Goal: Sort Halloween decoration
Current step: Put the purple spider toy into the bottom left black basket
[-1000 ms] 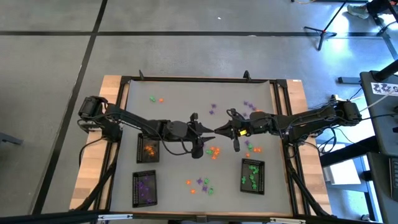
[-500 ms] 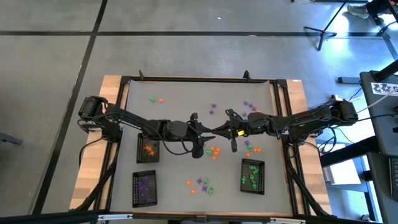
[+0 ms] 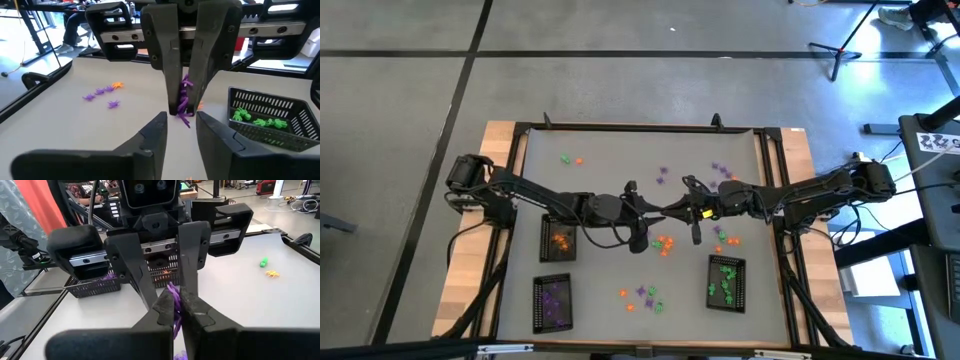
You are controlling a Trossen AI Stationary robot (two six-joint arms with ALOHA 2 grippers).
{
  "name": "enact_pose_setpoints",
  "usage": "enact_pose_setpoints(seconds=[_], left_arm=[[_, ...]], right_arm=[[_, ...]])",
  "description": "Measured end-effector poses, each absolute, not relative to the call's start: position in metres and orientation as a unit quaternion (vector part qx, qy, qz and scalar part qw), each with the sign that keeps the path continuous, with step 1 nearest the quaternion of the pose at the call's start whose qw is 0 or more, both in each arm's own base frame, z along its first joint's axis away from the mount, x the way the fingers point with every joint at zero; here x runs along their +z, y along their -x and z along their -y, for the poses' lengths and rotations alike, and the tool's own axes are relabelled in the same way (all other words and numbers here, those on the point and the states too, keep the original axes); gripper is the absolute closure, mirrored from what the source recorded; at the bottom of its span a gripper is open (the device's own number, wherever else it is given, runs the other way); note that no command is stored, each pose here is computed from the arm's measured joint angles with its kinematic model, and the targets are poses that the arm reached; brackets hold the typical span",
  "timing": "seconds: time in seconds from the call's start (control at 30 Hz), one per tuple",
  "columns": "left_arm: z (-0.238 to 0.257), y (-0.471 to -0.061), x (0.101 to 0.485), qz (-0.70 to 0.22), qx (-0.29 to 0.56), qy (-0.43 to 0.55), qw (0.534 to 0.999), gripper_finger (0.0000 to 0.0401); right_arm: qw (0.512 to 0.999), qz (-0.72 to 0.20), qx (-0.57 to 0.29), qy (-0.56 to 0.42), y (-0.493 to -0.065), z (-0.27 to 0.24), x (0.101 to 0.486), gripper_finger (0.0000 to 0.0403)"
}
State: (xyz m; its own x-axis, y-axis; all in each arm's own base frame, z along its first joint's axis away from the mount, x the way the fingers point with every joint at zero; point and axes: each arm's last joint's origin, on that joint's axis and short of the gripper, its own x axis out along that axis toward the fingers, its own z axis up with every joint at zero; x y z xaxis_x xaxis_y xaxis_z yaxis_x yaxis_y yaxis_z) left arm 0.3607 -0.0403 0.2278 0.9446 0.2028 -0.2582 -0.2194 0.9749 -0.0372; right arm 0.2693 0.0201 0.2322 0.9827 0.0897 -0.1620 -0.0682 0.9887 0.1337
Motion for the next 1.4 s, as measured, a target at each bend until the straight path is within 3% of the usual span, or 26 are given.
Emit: enact_pose_setpoints(seconds=[0.33,0.87,1.4], left_arm=[[0.041,-0.36,0.226,-0.139,0.107,0.03,0.984,0.0395],[0.05,-0.357,0.225,-0.137,0.143,0.027,0.98,0.0401],[0.067,-0.351,0.219,-0.163,0.166,0.002,0.973,0.0401]], right_arm=[[0.994,-0.084,0.04,-0.064,-0.269,-0.02,0.232,0.0393],[0.992,-0.089,0.063,-0.066,-0.269,-0.021,0.232,0.039],[0.991,-0.089,0.061,-0.076,-0.269,-0.021,0.231,0.0266]])
